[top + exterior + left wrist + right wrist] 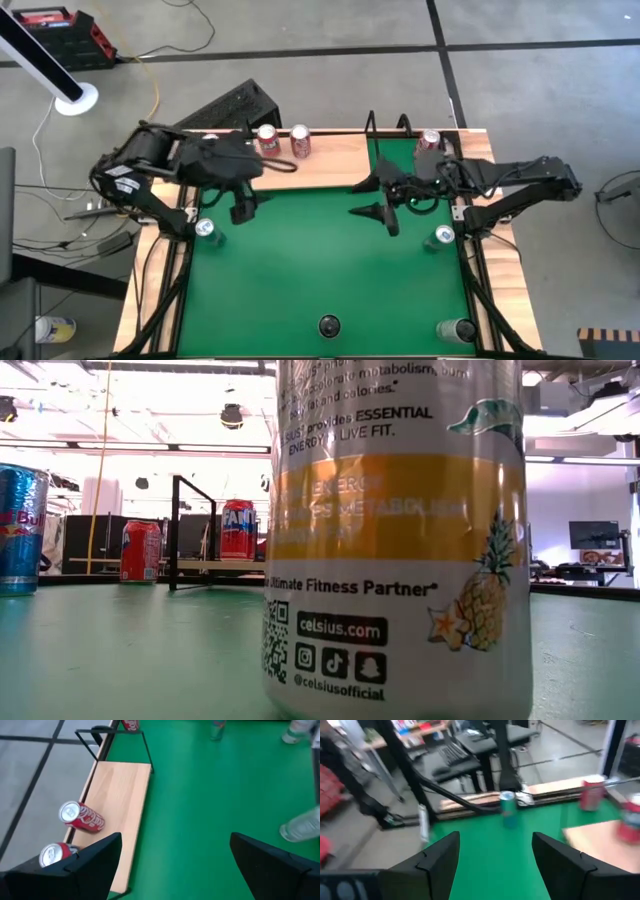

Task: Place canned beverage on shelf
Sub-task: Put the right blue soda can on the shelf

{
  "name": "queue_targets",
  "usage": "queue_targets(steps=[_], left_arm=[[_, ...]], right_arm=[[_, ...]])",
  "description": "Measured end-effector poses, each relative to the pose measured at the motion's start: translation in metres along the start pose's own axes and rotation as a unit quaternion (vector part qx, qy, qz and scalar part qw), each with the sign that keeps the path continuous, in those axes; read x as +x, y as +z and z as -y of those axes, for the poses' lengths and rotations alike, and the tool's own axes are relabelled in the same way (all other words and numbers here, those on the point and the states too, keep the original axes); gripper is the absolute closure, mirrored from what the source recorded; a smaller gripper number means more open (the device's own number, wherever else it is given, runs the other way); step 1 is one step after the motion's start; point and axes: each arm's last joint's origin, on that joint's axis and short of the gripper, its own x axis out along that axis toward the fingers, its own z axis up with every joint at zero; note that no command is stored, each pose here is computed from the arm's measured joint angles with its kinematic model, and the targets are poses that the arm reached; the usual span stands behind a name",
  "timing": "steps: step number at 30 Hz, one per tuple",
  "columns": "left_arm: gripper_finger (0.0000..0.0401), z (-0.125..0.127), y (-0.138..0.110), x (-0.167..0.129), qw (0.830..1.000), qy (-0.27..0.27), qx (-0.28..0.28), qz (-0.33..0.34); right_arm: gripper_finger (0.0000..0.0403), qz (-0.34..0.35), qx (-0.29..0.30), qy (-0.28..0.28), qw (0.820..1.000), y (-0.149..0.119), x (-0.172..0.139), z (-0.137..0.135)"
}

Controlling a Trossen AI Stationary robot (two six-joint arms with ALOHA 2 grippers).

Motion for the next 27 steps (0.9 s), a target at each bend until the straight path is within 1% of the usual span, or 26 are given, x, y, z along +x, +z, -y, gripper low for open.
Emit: queue_targets(steps=[5, 9, 11, 14, 16, 18, 20, 23, 25, 27], left_arm=[[0.0044, 0.006, -0.019, -0.028, 0.999, -0.028, 0.016, 0.020], [0.0044, 0.017, -0.048, -0.034, 0.997, -0.046, 0.028, 0.063], [0.0044, 0.021, -0.068, -0.029, 0.993, -0.062, 0.028, 0.093], [0.0044, 0.026, -0.101, -0.013, 0.987, -0.091, 0.018, 0.131], [0.0044, 0.026, -0.122, 0.000, 0.981, -0.115, -0.003, 0.154], [0.0044, 0.026, -0.142, 0.012, 0.975, -0.138, -0.035, 0.171], [0.0044, 0.027, -0.159, 0.025, 0.965, -0.160, -0.077, 0.191], [0.0044, 0.032, -0.180, 0.044, 0.950, -0.202, -0.125, 0.205], [0.0044, 0.036, -0.190, 0.055, 0.939, -0.231, -0.148, 0.208], [0.0044, 0.040, -0.198, 0.063, 0.934, -0.251, -0.159, 0.200]], right_arm=[[0.0128, 0.044, 0.081, 0.055, 0.994, -0.002, 0.027, -0.022], [0.0128, 0.073, 0.112, 0.108, 0.985, -0.010, 0.053, -0.047], [0.0128, 0.088, 0.129, 0.120, 0.980, -0.015, 0.062, -0.058], [0.0128, 0.093, 0.158, 0.109, 0.977, -0.024, 0.067, -0.073], [0.0128, 0.095, 0.178, 0.090, 0.975, -0.030, 0.069, -0.081], [0.0128, 0.090, 0.184, 0.080, 0.976, -0.036, 0.067, -0.091], [0.0128, 0.073, 0.186, 0.081, 0.976, -0.041, 0.064, -0.100], [0.0128, 0.000, 0.205, 0.072, 0.976, -0.054, 0.051, -0.110], [0.0128, -0.055, 0.238, 0.053, 0.968, -0.062, 0.039, -0.111], [0.0128, -0.118, 0.275, 0.015, 0.954, -0.070, 0.021, -0.108]])
